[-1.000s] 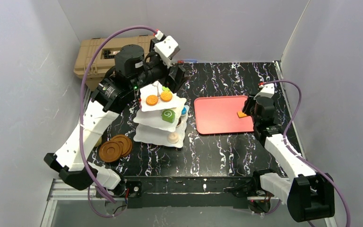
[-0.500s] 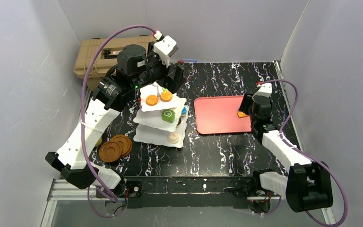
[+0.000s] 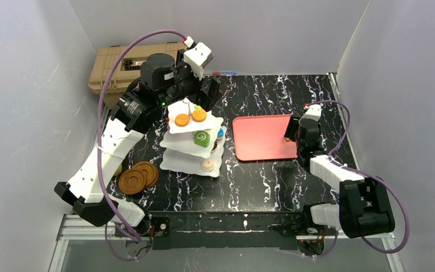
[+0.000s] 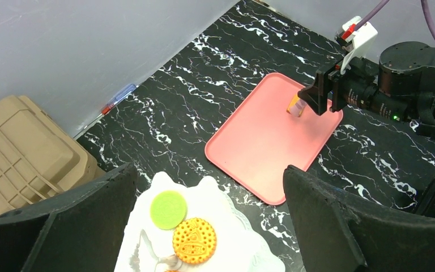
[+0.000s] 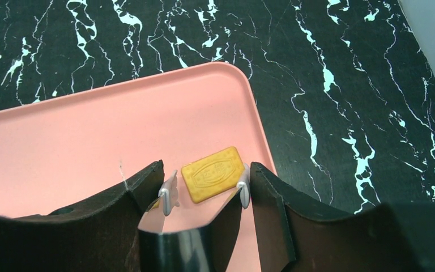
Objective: Serve the afternoon tea
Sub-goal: Pick up the desert from the tray.
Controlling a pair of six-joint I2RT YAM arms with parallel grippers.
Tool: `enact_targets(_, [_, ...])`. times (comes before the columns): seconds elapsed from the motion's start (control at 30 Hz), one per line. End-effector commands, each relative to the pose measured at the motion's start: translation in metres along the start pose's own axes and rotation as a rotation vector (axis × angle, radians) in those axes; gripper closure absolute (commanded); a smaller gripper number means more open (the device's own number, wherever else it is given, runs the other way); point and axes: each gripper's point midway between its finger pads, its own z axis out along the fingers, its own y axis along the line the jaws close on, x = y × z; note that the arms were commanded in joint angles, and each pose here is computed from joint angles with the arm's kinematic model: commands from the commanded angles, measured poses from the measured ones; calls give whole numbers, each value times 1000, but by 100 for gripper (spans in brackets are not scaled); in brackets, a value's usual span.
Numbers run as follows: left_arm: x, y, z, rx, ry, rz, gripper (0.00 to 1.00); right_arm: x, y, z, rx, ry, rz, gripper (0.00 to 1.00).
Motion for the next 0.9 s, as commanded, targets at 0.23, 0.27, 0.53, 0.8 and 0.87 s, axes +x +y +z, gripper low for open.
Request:
enact_targets(0.23, [-18,6,-11,-28,-59,26,1,-25,-6,11,42,-109,-22,35])
enact_targets(0.27, [-18,6,-11,-27,-59,25,1,-24,-6,12,41,-109,-22,35])
enact_targets(0.53, [-22,5,-12,-19,-69,21,1,-12,-4,18,30,-87,-24,34])
enact_targets(0.8, [-24,4,-13,-16,-78,20,1,-4,-1,21,18,-64,-8,35])
enact_targets(0.87, [-24,5,-12,-18,-80,21,1,-2,0,19,9,-62,-2,37])
